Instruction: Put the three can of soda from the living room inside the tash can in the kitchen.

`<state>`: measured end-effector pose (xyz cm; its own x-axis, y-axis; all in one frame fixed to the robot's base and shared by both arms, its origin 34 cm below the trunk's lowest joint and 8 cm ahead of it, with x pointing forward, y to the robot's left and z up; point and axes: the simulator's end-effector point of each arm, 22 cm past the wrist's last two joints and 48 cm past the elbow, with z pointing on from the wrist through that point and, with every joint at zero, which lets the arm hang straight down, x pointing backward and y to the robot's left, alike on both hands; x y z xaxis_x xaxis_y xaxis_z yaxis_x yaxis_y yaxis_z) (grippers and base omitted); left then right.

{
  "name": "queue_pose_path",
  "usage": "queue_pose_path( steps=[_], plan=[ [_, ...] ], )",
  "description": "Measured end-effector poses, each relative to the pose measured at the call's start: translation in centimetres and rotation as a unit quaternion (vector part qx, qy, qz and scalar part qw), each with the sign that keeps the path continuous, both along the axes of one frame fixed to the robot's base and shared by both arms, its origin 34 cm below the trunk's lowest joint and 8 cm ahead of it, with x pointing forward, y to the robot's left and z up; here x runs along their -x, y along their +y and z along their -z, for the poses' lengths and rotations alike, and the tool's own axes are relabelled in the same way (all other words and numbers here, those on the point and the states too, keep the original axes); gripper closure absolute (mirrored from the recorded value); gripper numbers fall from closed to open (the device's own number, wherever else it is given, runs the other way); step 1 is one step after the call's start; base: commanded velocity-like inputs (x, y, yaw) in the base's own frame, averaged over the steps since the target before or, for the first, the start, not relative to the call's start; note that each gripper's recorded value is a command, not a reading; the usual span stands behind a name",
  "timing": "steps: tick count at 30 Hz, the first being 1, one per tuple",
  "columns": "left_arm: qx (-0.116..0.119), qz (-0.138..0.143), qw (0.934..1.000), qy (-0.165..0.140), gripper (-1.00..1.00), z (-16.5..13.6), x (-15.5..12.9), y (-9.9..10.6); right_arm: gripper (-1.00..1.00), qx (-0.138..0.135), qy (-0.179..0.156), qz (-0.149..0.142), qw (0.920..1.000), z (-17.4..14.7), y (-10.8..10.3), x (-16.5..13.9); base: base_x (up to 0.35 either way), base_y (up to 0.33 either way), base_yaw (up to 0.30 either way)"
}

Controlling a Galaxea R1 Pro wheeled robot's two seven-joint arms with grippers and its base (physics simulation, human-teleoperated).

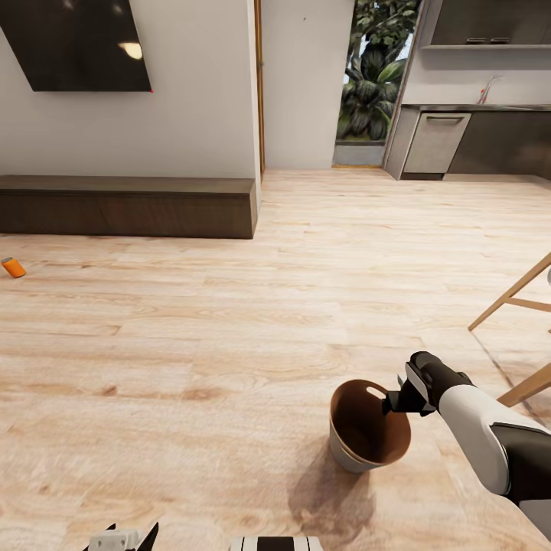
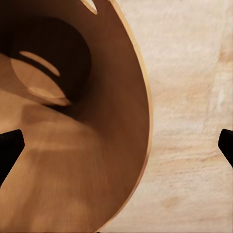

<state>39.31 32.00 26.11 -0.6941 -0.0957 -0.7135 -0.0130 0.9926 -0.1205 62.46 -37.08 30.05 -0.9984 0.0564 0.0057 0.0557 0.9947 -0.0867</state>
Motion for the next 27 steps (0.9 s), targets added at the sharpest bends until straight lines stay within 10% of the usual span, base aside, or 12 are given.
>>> queue_pose_path(
  steps=[27],
  plan=[
    [0.000,-0.001,1.0000,-0.001,-1.00,-0.03,-0.04,0.07,-1.00,0.000,-0.001,-0.001,1.0000,0.00,0.01,-0.03,0.045,-0.031,0.000]
  ],
)
